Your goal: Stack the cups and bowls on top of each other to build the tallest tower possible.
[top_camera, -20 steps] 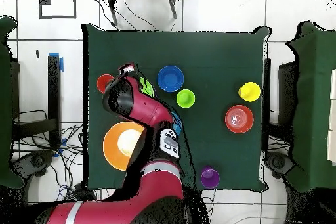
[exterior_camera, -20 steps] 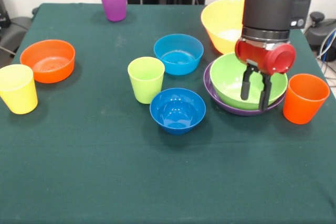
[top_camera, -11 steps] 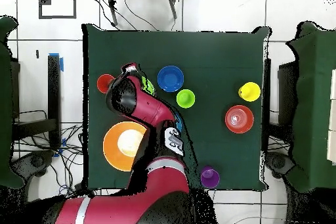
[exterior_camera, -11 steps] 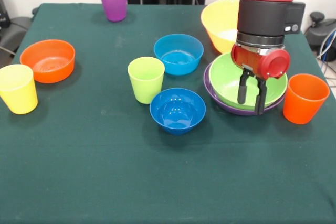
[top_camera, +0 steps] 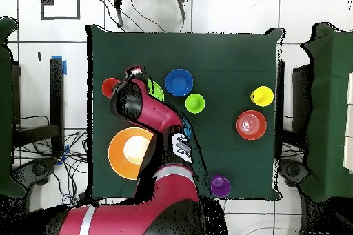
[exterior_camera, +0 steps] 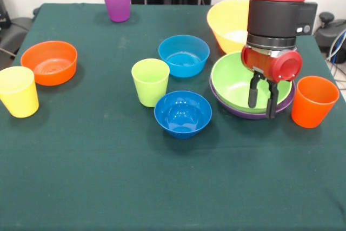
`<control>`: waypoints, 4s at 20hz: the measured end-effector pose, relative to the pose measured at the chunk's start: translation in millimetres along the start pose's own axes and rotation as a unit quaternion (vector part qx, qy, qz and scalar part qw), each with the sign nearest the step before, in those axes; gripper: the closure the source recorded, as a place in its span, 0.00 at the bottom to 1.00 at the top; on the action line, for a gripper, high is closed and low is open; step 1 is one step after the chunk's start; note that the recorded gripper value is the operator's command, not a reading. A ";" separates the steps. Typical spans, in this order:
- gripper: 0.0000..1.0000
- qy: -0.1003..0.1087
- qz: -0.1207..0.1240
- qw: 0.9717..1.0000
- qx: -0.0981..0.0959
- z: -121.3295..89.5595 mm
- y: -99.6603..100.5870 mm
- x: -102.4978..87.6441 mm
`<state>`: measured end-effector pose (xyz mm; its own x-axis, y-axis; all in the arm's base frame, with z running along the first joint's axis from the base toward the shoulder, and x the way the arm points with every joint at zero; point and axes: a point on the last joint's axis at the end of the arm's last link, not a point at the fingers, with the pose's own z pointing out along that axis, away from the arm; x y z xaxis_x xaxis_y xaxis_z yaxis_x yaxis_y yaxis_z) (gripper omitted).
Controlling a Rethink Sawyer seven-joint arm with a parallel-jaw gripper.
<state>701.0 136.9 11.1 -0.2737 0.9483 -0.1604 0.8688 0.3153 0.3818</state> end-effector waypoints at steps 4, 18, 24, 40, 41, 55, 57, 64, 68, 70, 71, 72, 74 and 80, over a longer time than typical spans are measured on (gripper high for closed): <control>0.00 0.001 0.000 1.000 -0.001 0.1 0.6 1.5; 0.00 0.003 0.000 1.000 -0.001 0.2 1.0 2.9; 0.00 0.003 -0.004 1.000 -0.002 -2.2 2.0 7.3; 0.00 0.012 -0.006 1.000 0.024 -4.7 -25.8 17.5; 0.00 0.013 -0.005 1.000 0.025 -4.5 -26.7 17.7; 0.00 0.036 0.021 0.999 0.031 8.6 -36.1 6.0; 0.00 0.039 0.022 0.999 0.030 8.6 -34.9 8.5; 1.00 0.038 0.016 0.999 0.025 5.8 -29.8 13.1; 1.00 0.037 0.006 0.999 0.023 2.7 -28.5 19.3; 1.00 0.037 0.001 0.999 0.022 1.6 -27.9 22.1; 1.00 0.038 0.000 0.999 0.022 1.3 -27.7 22.6; 1.00 0.037 0.000 0.999 0.021 1.0 -27.5 22.5; 1.00 0.037 0.000 0.999 0.021 0.8 -27.2 22.3; 1.00 0.035 -0.003 0.999 0.021 -1.0 -27.0 23.3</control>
<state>670.8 150.4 -2.0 -0.3063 0.9468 -0.0990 0.8830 0.3214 0.3422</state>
